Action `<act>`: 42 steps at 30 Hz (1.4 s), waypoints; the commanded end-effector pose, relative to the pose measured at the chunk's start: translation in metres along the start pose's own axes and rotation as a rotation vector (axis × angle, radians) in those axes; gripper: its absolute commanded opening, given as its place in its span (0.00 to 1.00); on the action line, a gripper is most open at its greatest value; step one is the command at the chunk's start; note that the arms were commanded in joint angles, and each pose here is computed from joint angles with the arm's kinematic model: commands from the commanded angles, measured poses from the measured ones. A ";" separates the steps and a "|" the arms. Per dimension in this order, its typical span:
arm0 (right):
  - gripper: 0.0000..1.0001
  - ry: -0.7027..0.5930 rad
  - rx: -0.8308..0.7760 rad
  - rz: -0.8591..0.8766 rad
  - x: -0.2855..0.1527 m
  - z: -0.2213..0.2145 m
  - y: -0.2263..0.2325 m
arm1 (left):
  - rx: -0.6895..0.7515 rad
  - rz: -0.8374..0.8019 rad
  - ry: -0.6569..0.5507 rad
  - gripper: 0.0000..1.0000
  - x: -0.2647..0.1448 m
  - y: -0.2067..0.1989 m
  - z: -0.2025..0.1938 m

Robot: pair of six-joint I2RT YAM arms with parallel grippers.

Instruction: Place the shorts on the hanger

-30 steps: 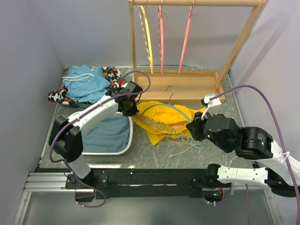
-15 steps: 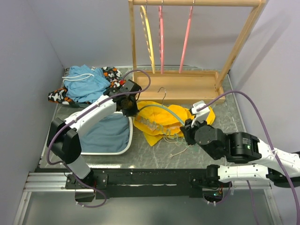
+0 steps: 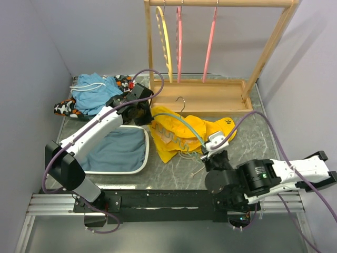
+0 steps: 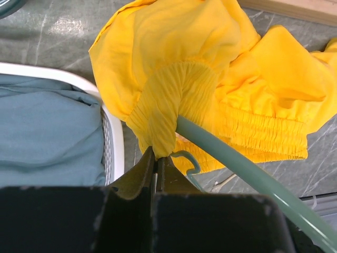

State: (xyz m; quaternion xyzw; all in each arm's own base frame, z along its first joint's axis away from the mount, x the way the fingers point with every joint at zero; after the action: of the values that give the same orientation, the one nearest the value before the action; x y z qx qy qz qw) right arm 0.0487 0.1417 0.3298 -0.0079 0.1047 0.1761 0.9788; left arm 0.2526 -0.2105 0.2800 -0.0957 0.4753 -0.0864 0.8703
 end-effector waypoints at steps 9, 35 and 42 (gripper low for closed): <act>0.00 -0.163 0.007 0.061 -0.014 -0.006 0.015 | -0.034 -0.073 -0.011 0.01 -0.039 0.009 0.016; 0.00 -0.132 -0.059 0.153 -0.015 -0.042 0.022 | -0.074 -0.059 -0.073 0.01 -0.054 0.037 0.053; 0.00 -0.189 0.046 0.160 -0.013 -0.039 0.011 | -0.040 -0.172 -0.054 0.01 -0.061 0.033 0.034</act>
State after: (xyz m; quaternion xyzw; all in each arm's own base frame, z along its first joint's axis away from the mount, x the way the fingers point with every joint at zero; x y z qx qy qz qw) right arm 0.0226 0.1504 0.2815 -0.0416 0.0292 0.2610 0.9640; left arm 0.2650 -0.1589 0.3197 -0.1474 0.4827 -0.0899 0.8586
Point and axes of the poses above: each gripper's point midway between its finger pads, its own x axis out along the fingers, its own y axis along the line the jaws close on, z = x × y, the point moved 10 cm from there along -x, back along the fingers, and after that the axes turned 11 degrees about x, right-handed, at the moved point
